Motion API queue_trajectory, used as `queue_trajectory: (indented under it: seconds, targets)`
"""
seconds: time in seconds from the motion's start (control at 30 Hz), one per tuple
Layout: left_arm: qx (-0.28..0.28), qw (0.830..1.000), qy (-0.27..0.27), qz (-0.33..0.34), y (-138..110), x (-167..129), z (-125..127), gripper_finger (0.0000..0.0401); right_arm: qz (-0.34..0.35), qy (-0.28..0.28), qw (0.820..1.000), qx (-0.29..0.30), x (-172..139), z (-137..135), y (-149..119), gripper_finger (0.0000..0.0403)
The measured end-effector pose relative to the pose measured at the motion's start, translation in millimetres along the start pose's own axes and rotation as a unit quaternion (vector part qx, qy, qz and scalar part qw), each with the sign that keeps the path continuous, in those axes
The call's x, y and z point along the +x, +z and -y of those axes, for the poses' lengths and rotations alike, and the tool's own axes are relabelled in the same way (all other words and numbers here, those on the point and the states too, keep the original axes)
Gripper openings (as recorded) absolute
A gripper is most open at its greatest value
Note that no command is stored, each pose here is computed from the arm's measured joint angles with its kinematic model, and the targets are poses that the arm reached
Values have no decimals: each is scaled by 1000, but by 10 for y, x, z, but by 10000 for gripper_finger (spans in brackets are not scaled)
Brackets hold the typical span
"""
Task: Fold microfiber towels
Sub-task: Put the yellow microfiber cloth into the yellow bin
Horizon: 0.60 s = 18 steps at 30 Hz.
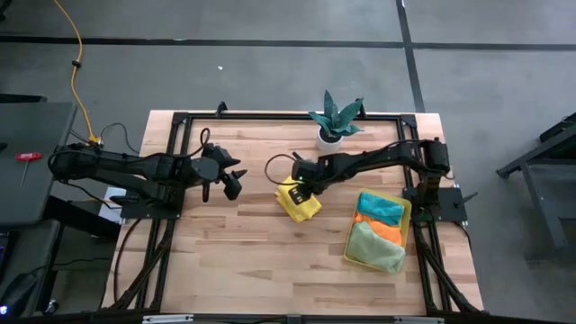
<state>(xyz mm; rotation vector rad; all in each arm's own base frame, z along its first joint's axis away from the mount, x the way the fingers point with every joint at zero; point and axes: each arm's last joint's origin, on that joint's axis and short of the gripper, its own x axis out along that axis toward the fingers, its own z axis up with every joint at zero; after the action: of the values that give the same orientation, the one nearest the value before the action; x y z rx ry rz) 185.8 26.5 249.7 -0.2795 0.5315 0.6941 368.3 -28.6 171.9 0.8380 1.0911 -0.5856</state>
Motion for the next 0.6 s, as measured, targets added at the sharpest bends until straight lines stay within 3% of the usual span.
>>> queue_trajectory:
  seconds: [0.2,0.47,0.6]
  targets:
    - [-5,1000,-2,-2,-2,0,1,184,-19,-15,1000,-3,226,19,-29,178]
    - [-5,1000,-11,-6,-4,0,6,184,-23,-23,999,-13,297,-17,-97,177]
    - [-4,1000,-11,-7,-6,0,5,184,-26,-34,999,-8,379,-37,-141,136]
